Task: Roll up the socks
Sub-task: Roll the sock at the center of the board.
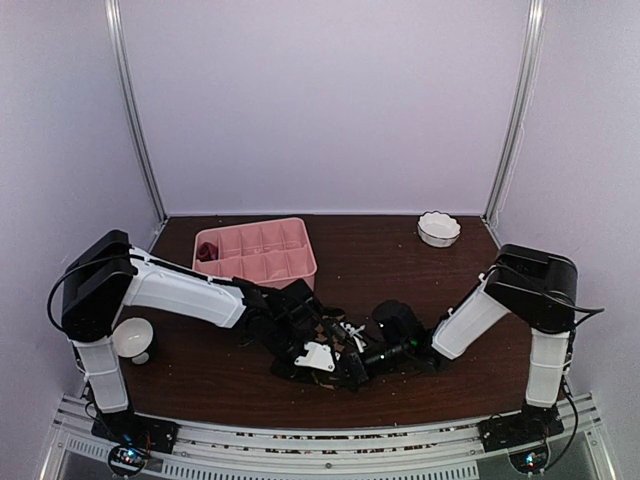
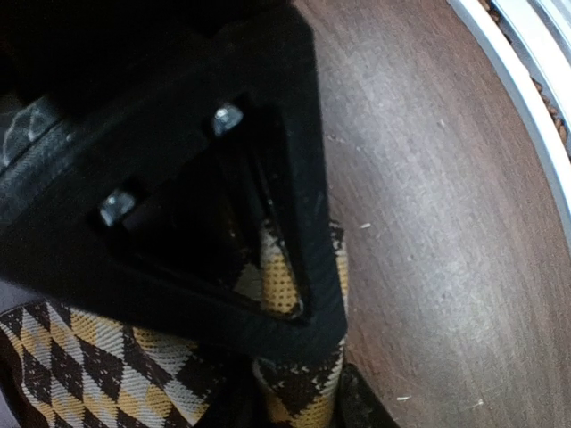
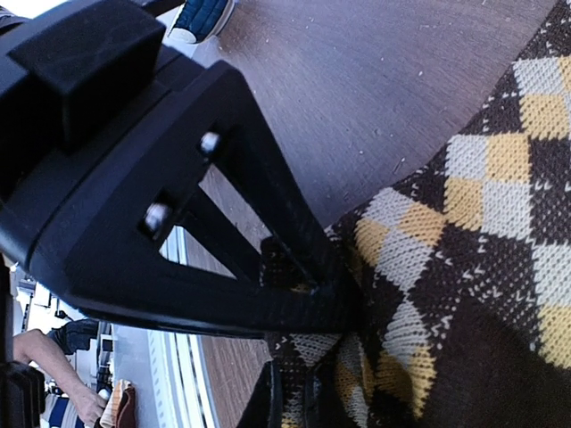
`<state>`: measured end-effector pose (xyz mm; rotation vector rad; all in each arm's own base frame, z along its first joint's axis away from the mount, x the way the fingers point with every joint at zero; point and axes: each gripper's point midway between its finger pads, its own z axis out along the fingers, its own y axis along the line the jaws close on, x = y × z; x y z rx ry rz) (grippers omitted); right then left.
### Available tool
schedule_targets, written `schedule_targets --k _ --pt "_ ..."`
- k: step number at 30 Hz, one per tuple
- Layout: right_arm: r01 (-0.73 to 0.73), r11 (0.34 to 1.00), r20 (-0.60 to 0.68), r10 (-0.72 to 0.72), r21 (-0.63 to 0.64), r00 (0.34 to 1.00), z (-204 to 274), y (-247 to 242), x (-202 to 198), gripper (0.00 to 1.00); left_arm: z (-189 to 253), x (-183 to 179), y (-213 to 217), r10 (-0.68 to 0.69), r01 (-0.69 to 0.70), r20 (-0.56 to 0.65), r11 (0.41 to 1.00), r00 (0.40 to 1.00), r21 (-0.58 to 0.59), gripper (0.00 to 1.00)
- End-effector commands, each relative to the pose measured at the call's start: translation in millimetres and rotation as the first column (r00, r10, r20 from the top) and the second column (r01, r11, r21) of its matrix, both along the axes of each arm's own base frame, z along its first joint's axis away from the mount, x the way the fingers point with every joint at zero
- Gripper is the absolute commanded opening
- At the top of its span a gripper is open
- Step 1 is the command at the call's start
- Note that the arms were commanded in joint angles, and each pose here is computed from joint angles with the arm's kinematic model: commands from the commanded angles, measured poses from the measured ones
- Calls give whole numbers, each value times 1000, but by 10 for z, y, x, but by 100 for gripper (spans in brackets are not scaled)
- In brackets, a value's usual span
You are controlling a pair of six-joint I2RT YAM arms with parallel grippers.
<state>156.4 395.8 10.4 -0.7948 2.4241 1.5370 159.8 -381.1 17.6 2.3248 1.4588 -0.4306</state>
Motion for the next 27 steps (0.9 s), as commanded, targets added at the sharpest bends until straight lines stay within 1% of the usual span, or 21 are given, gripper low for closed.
schedule_targets --k 1,2,3,5,6,8,10,12,16,18,21,22,23,24,25,26,27 --pt "29 872 -248 -171 -489 954 -1132 -1001 -509 0 -119 33 42 18 -19 11 999 1000 51 23" --pt "35 875 -245 -173 -483 954 -1113 -995 -499 0 -152 19 69 16 -17 6 998 1000 64 19" --pt "43 879 -239 -176 -475 955 -1091 -985 -489 3 -187 5 96 14 -14 -1 997 1000 79 15" --pt "62 886 -215 -178 -460 960 -1041 -968 -450 16 -255 -9 151 21 -19 -15 994 1000 111 5" --pt "82 886 -186 -185 -456 965 -1017 -972 -406 22 -279 -14 175 28 -24 -28 992 999 125 3" --pt "133 888 -108 -200 -439 974 -930 -992 -306 27 -300 -17 224 59 -47 -86 989 995 140 1" --pt "196 895 -18 -221 -400 975 -796 -1012 -201 33 -282 -75 247 87 -59 -201 988 976 142 1" --pt "239 898 65 -232 -370 971 -666 -1047 -118 39 -291 -114 287 103 -60 -267 985 958 164 1" --pt "314 885 227 -246 -345 942 -459 -1177 -4 40 -349 -187 331 104 -44 -318 981 942 191 1" --pt "351 882 298 -260 -315 918 -328 -1208 62 41 -348 -218 318 105 -37 -348 980 932 196 2" --pt "389 870 394 -258 -303 882 -212 -1268 125 42 -350 -252 298 117 -35 -398 977 910 209 4" --pt "404 865 426 -258 -298 867 -171 -1285 150 47 -348 -254 299 125 -36 -413 976 902 216 5" --pt "420 862 461 -260 -286 848 -108 -1297 180 56 -354 -255 299 131 -36 -424 974 896 225 7" --pt "440 857 500 -266 -270 824 -30 -1312 215 92 -355 -261 303 136 -34 -435 972 890 234 8" --pt "461 850 551 -264 -256 792 58 -1334 250 99 -354 -258 311 142 -33 -448 970 883 242 8" --pt "541 805 615 -303 -244 728 156 -1451 376 100 -352 -256 319 151 -33 -464 967 873 252 9" --pt "589 778 649 -336 -216 682 261 -1525 453 100 -336 -258 327 160 -33 -487 965 859 259 9"
